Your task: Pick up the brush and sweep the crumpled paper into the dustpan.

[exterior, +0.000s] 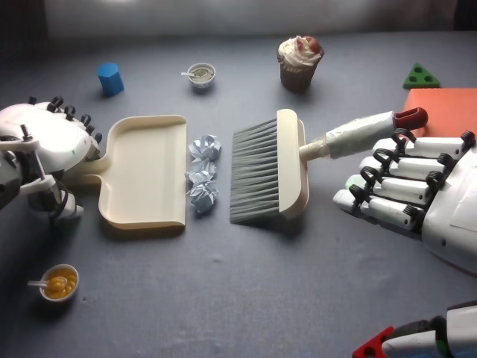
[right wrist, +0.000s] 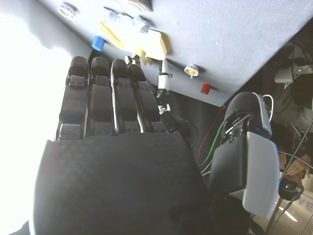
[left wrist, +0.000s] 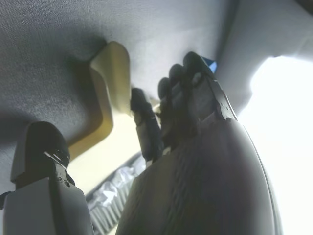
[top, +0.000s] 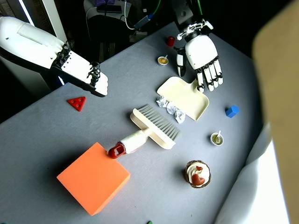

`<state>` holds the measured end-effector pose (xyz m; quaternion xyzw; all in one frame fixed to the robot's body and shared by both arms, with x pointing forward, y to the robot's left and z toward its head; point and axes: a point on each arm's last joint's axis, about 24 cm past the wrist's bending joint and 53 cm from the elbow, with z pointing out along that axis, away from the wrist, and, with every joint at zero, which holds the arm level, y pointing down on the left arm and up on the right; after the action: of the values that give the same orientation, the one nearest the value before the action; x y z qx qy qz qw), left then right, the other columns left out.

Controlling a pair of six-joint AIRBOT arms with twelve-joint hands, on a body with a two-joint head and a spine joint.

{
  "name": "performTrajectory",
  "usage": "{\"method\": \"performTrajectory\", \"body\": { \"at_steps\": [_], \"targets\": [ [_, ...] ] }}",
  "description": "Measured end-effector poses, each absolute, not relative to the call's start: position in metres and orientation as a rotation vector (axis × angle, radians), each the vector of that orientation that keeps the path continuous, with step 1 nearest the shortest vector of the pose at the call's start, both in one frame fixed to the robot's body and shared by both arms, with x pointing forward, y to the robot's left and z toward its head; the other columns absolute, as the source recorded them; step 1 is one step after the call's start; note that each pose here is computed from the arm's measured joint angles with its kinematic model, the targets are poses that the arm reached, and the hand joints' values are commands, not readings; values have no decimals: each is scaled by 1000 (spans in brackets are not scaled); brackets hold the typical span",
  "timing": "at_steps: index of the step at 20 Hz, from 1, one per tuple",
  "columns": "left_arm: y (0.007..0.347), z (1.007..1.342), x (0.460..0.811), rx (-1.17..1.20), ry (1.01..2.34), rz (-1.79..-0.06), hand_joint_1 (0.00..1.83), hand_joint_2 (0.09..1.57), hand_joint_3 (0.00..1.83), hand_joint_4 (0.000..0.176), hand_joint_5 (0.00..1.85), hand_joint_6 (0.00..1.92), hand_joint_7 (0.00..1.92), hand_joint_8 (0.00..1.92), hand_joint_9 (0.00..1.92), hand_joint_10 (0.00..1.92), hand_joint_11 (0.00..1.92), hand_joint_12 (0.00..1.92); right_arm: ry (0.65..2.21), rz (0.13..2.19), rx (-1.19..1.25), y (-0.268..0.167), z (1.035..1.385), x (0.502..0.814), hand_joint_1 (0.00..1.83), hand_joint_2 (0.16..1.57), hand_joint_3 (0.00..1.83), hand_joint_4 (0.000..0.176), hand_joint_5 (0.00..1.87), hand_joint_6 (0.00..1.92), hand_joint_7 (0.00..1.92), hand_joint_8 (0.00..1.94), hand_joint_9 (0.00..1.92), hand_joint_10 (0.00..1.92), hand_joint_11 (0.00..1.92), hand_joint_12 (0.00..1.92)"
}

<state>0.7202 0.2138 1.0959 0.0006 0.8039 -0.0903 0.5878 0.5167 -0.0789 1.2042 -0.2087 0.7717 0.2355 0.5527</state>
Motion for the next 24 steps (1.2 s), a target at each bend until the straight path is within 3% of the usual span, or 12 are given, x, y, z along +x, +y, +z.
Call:
{"method": "performTrajectory", "body": {
  "at_steps": [1, 2, 3, 5, 7, 14, 21, 24],
  "targets": [
    [213, 1097, 721, 1, 1866, -207, 968, 1094, 8, 11, 806, 16, 358, 0, 294, 0, 180, 224, 1824, 556, -493, -79, 1204, 517, 0, 1002, 1, 0, 104, 7, 135, 7, 134, 6, 128, 8],
    [213, 1096, 721, 1, 1866, -205, 1045, 1177, 0, 0, 879, 885, 378, 0, 302, 0, 176, 246, 1824, 556, -493, -79, 1204, 517, 0, 1003, 1, 0, 112, 10, 141, 9, 140, 8, 129, 8],
    [212, 1096, 721, -1, 1862, -203, 1074, 1140, 0, 0, 939, 1032, 396, 2, 326, 3, 231, 281, 1824, 556, -493, -79, 1204, 517, 0, 1002, 1, 0, 117, 9, 145, 8, 138, 6, 130, 8],
    [211, 1097, 720, 3, 1857, -202, 1105, 1119, 0, 0, 983, 970, 421, 6, 347, 6, 241, 285, 1823, 555, -495, -79, 1204, 517, 0, 996, 0, 0, 99, 1, 119, 1, 111, 0, 97, 1],
    [211, 1098, 720, -1, 1854, -200, 1173, 1071, 0, 0, 1091, 787, 450, 0, 360, 0, 241, 275, 1801, 536, -521, -77, 1207, 515, 0, 1002, 1, 0, 94, 0, 119, 0, 115, 2, 112, 9],
    [210, 1099, 720, -2, 1848, -199, 1173, 1071, 0, 0, 1084, 799, 461, 0, 376, 1, 285, 300, 1755, 509, -579, -71, 1212, 512, 0, 1005, 0, 0, 90, 0, 118, 0, 112, 0, 104, 4],
    [181, 1112, 725, 27, 1834, -267, 1109, 1103, 0, 0, 1011, 929, 408, 2, 345, 2, 232, 306, 1772, 498, -520, -75, 1209, 528, 0, 1006, 2, 0, 101, 0, 129, 0, 127, 2, 124, 10],
    [175, 1122, 731, 58, 1816, -276, 1163, 1090, 0, 0, 1040, 872, 415, 0, 330, 0, 205, 294, 1752, 357, -464, -91, 1205, 553, 285, 1015, 0, 0, 99, 5, 138, 6, 158, 8, 185, 31]
  ]
}}
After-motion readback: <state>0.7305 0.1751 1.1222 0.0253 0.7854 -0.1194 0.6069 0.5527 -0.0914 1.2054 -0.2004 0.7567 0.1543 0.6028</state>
